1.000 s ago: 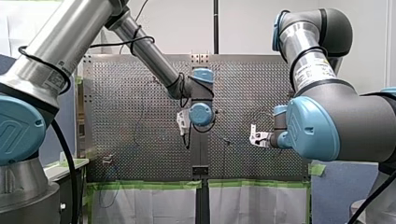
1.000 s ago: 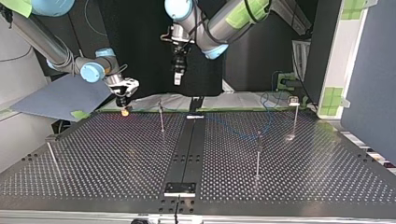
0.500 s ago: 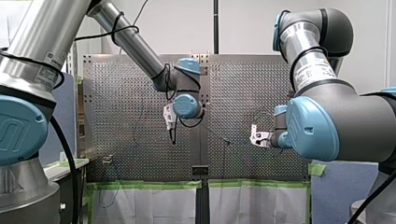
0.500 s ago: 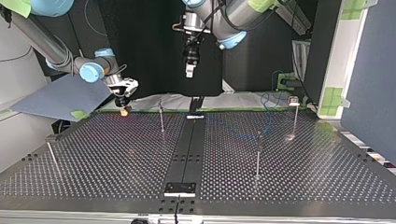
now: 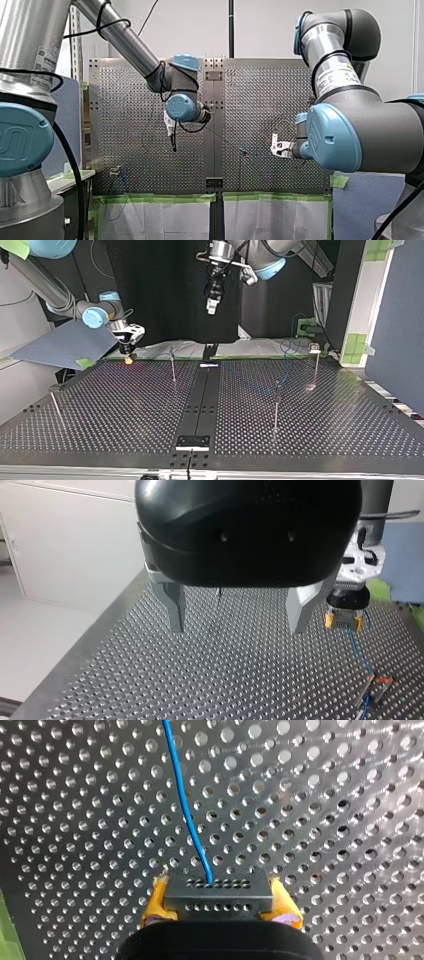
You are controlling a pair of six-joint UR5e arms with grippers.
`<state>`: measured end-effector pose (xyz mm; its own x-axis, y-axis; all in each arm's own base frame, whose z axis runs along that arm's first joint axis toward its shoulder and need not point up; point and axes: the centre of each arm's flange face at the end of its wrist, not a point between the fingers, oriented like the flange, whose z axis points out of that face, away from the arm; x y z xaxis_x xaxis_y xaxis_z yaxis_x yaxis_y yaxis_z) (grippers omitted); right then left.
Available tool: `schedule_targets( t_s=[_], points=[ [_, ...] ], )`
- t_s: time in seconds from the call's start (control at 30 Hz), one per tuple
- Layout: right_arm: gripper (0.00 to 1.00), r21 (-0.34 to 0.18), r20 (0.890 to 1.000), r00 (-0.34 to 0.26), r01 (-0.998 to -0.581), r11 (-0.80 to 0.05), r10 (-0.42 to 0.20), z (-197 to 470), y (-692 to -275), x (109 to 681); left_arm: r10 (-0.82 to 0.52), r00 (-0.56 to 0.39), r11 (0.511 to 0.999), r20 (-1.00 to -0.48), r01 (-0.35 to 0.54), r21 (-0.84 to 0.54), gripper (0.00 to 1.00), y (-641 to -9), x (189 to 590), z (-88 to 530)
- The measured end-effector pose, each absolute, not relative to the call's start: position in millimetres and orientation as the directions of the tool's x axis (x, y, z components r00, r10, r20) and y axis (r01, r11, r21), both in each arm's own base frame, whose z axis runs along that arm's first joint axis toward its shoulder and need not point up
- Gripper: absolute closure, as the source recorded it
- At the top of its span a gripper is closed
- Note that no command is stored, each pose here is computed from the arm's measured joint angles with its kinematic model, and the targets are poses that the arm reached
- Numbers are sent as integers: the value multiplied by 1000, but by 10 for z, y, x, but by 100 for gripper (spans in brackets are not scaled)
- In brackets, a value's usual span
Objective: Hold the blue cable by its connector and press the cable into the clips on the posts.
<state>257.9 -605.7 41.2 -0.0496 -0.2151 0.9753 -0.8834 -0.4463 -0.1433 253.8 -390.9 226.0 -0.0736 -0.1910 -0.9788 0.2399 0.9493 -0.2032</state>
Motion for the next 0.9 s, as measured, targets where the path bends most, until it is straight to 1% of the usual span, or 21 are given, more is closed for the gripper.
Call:
schedule_targets(
  t_s=[0.17, 0.3, 0.67, 0.9],
  points=[
    [100, -150, 975, -57, -885, -440, -217, 414, -6077, 2537, -198, -76, 945, -977, 251, -211, 0, -3793, 2458, 2245],
    [100, -152, 974, -60, -885, -440, -217, 414, -6081, 2528, -200, -83, 944, -976, 250, -215, 0, -3759, 2495, 2120],
    [100, -157, 974, -62, -881, -446, -220, 413, -6075, 2539, -169, -79, 948, -982, 258, -184, 0, -3705, 2870, 1735],
    [100, -161, 973, -66, -881, -444, -221, 414, -6082, 2526, -165, -69, 950, -984, 257, -177, 0, -3716, 2970, 1535]
  ],
)
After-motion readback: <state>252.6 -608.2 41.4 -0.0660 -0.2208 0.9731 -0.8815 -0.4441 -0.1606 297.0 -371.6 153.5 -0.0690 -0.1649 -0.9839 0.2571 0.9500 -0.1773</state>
